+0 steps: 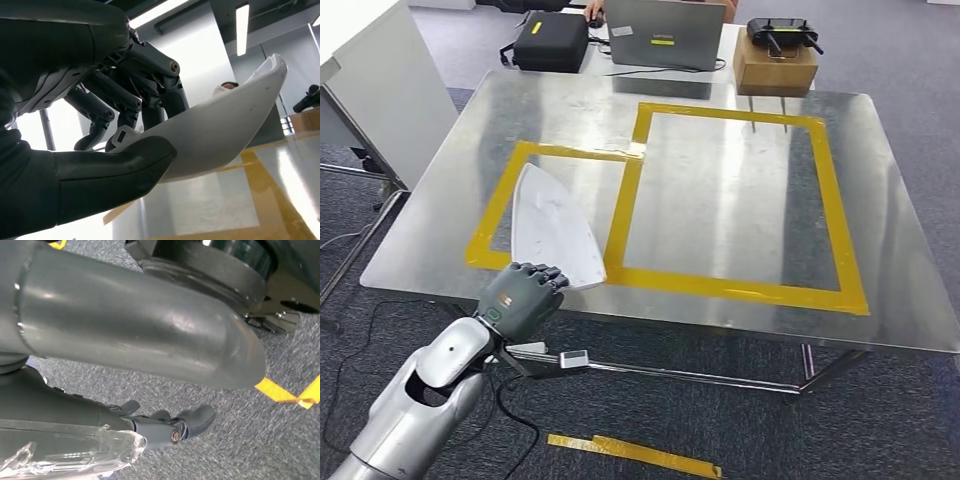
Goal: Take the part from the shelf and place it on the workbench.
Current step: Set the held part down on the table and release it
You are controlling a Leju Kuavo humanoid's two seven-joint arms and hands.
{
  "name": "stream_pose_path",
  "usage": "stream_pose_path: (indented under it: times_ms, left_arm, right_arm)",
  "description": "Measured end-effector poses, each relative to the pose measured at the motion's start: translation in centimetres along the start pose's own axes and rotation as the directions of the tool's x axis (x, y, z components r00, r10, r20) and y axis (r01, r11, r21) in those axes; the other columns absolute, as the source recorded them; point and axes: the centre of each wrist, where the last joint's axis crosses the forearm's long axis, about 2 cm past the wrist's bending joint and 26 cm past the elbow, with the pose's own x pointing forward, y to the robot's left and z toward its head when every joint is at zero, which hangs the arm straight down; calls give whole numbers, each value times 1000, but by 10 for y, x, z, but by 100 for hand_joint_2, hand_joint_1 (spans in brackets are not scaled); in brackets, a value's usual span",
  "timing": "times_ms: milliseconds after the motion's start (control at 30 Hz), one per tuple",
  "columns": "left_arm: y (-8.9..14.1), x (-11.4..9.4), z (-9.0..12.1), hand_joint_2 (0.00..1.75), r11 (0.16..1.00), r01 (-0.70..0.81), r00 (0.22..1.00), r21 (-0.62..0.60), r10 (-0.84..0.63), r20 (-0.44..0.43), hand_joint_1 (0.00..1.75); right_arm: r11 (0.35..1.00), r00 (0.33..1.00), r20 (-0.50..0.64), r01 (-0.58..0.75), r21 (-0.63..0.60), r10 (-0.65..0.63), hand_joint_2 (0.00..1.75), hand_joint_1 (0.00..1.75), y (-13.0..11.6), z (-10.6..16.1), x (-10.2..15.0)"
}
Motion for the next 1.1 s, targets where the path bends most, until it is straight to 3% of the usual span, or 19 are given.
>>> stream_pose_path:
  times_ms: [233, 433, 767, 1100]
  left_arm:
    - [-3, 15, -7, 175, 1000, -22, 998, -12, 22, 51, 155]
    - [-8, 20, -11, 175, 998, -45, 998, -47, 47, 45, 155]
    - [-2, 9, -32, 175, 991, -85, 996, -99, 85, -5, 155]
    - [-9, 3, -39, 175, 984, -117, 991, -138, 106, -81, 155]
  right_arm:
    - [1000, 1000, 5, -8, 6, 8, 0, 0, 2, -1, 0]
    - [1000, 1000, 6, 0, 9, 0, 0, 0, 3, -1, -1]
    - [998, 998, -12, 61, 35, -60, 0, 0, 8, 1, -4]
    - [991, 991, -78, 117, 64, -112, 0, 0, 15, 12, -14]
